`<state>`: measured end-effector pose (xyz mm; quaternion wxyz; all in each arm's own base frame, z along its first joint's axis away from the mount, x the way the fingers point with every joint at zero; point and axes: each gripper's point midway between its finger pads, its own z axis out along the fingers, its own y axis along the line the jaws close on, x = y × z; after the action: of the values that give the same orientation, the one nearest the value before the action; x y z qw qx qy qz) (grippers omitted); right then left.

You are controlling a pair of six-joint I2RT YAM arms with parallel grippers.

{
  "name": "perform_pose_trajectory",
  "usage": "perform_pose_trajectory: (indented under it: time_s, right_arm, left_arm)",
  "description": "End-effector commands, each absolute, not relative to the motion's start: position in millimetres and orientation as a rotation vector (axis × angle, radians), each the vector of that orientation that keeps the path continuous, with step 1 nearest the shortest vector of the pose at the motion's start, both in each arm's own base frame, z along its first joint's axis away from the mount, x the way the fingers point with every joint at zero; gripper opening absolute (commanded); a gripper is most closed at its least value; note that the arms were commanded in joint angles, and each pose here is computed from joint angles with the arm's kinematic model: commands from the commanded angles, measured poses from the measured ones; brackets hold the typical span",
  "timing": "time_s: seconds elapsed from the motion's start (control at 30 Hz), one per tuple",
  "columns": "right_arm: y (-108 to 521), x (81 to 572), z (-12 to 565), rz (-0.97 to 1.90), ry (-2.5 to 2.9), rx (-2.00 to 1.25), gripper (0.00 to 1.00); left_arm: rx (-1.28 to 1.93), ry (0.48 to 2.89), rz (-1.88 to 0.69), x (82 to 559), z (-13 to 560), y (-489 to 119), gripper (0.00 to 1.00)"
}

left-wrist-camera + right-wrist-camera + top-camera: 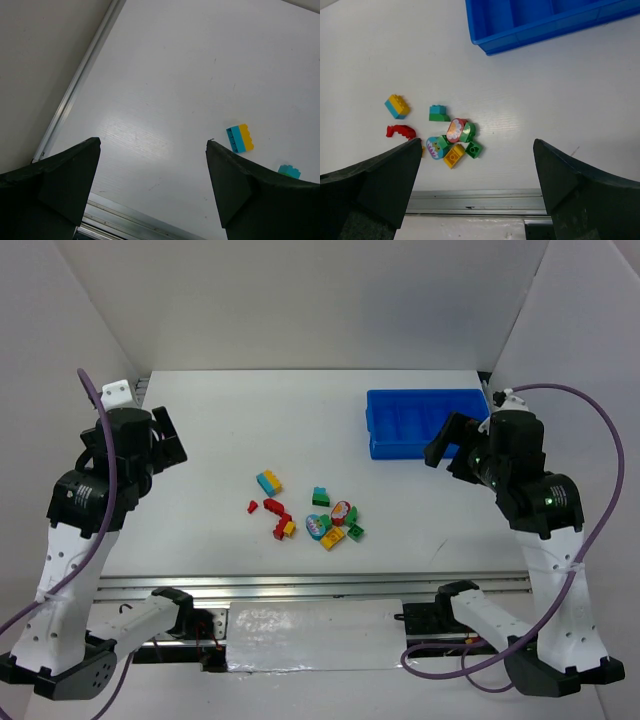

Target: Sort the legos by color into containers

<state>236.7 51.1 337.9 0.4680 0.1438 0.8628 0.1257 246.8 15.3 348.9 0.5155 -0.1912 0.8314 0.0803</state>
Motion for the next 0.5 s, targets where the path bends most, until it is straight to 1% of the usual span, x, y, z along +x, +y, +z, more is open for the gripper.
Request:
perform_pose_trajectory:
  time_s: [0.0, 0.1, 0.2, 0.27, 0.3, 0.33, 0.37, 0.4, 0.47]
  right_arm:
    - [47, 233, 342, 0.294, 2.094, 0.374, 1.0]
    - [51, 232, 341, 0.321, 2.089, 0.356, 1.0]
    - [66, 236, 329, 0.405, 2.112, 0.376, 1.0]
    - [78, 243, 301, 0.422, 2.178, 0.436, 1.0]
    - [96, 241, 291, 0.446, 2.211, 0.406, 1.0]
    - [106, 242, 264, 0.445, 2.271, 0.474, 1.0]
    - [112, 247, 253, 0.424, 2.275, 0.506, 1.0]
    - [129, 241, 238, 0.434, 2.319, 0.487, 0.99]
    - [153, 235, 183, 0.385, 2.414, 0.597, 1.0]
  left_arm:
    - [-0.482, 1.952, 0.161, 249, 362, 14, 1.0]
    - [-0.483, 1.956, 0.176, 249, 361, 15, 1.0]
    - [-0.476, 1.969, 0.186, 249, 358, 16, 1.0]
    - [-0.464, 1.979, 0.184, 249, 355, 14, 0.99]
    - [-0.457, 1.988, 0.185, 250, 351, 13, 0.99]
    - [-0.448, 2.0, 0.177, 251, 348, 11, 1.0]
    - [-0.431, 2.016, 0.18, 252, 343, 10, 1.0]
    - [-0.421, 2.031, 0.183, 252, 340, 9, 1.0]
    - [-0.407, 2.066, 0.206, 252, 332, 9, 0.99]
